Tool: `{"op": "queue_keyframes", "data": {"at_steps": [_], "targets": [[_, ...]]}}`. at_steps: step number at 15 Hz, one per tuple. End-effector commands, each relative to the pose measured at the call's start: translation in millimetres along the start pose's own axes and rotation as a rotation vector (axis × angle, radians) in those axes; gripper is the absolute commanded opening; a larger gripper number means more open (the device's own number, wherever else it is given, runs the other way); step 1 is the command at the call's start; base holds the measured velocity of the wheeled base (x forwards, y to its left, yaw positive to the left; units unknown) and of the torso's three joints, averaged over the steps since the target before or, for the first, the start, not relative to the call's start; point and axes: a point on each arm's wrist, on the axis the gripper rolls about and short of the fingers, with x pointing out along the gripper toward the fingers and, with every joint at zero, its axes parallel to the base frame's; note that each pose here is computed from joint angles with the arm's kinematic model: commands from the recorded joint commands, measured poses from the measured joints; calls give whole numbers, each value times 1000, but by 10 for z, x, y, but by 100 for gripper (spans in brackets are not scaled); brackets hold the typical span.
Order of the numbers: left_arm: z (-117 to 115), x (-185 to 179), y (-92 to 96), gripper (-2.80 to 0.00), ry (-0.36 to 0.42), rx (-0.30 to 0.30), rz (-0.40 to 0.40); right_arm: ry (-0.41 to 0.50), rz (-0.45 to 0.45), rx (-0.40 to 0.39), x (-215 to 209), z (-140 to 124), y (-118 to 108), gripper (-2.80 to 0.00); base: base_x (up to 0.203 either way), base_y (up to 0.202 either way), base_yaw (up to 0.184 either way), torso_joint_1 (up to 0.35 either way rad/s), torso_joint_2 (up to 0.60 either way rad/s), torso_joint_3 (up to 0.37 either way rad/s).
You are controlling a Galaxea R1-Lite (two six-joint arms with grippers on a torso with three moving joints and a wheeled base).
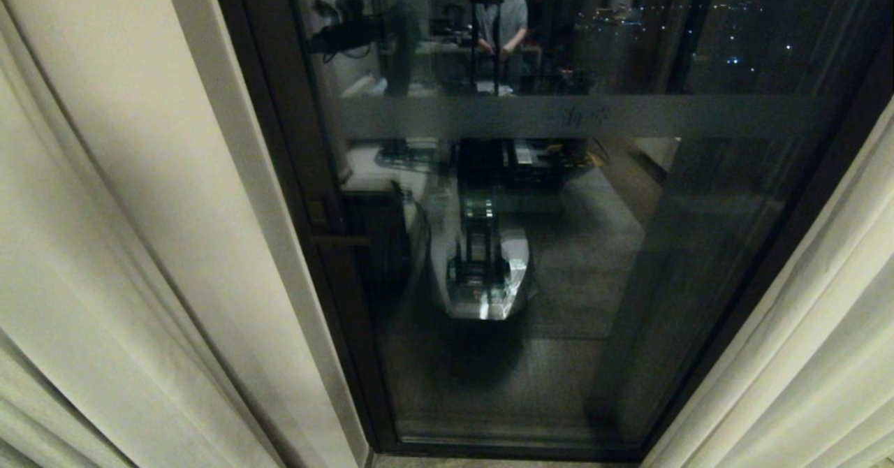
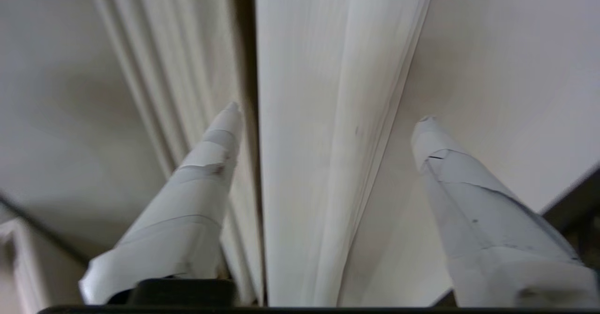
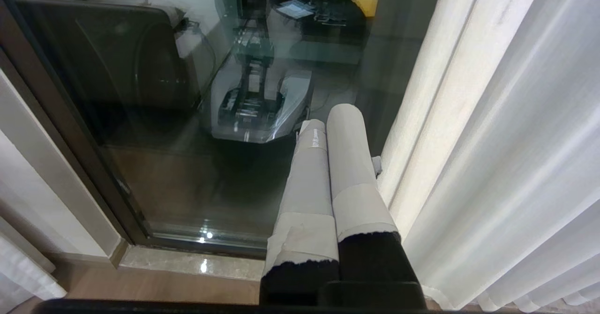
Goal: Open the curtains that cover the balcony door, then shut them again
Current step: Close the inner curtains on both sides
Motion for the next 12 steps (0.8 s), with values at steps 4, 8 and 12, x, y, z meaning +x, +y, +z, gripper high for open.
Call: {"op": "queue_keyframes", "data": {"at_steps": [4, 8, 12], "targets": [[-93, 853, -81, 0, 31, -6, -4, 0, 0, -1, 0, 0, 0, -280, 0, 0, 0, 0, 0, 0], [-46, 1334, -143, 0, 2, -21, -70, 0, 0, -1, 0, 0, 0, -280, 0, 0, 0, 0, 0, 0], [-1, 1641, -236, 0, -3, -23, -134, 0, 0, -1, 0, 0, 0, -280, 0, 0, 0, 0, 0, 0]]}}
